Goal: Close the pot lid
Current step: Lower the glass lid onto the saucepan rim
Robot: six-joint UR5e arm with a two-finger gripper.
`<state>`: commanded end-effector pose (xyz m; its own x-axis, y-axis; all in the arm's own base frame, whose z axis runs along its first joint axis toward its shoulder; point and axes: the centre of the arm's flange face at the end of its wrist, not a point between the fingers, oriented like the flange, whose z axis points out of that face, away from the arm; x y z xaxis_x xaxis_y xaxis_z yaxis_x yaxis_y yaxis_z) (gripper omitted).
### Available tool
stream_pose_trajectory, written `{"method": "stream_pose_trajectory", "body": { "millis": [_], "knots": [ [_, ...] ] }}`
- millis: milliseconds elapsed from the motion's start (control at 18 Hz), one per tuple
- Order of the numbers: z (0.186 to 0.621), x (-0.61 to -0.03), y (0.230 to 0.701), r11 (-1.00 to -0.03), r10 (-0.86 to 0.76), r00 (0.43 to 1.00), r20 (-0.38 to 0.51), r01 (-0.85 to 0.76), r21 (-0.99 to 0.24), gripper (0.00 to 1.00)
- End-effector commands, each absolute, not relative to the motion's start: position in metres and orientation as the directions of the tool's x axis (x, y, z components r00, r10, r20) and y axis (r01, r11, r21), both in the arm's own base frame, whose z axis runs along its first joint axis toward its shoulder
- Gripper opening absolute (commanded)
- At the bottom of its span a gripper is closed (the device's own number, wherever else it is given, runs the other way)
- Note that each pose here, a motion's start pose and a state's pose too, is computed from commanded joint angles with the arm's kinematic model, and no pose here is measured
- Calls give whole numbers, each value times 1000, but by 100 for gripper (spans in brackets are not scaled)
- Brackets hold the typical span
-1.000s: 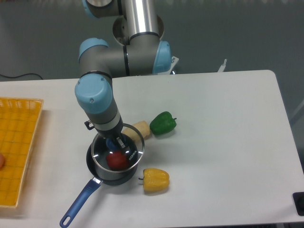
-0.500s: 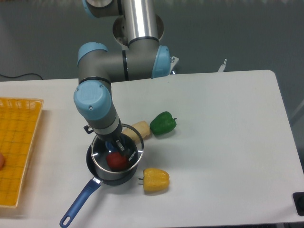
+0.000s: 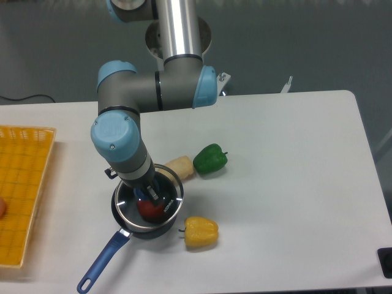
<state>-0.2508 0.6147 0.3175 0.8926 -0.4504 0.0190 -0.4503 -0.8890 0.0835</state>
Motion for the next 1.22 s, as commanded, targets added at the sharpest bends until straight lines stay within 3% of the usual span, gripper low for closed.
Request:
{"method": "stream_pose_trajectory", "body": {
  "millis": [1222],
  "knots": [
    [296, -235, 625, -892, -437, 899, 28, -438, 114, 53]
  ]
}}
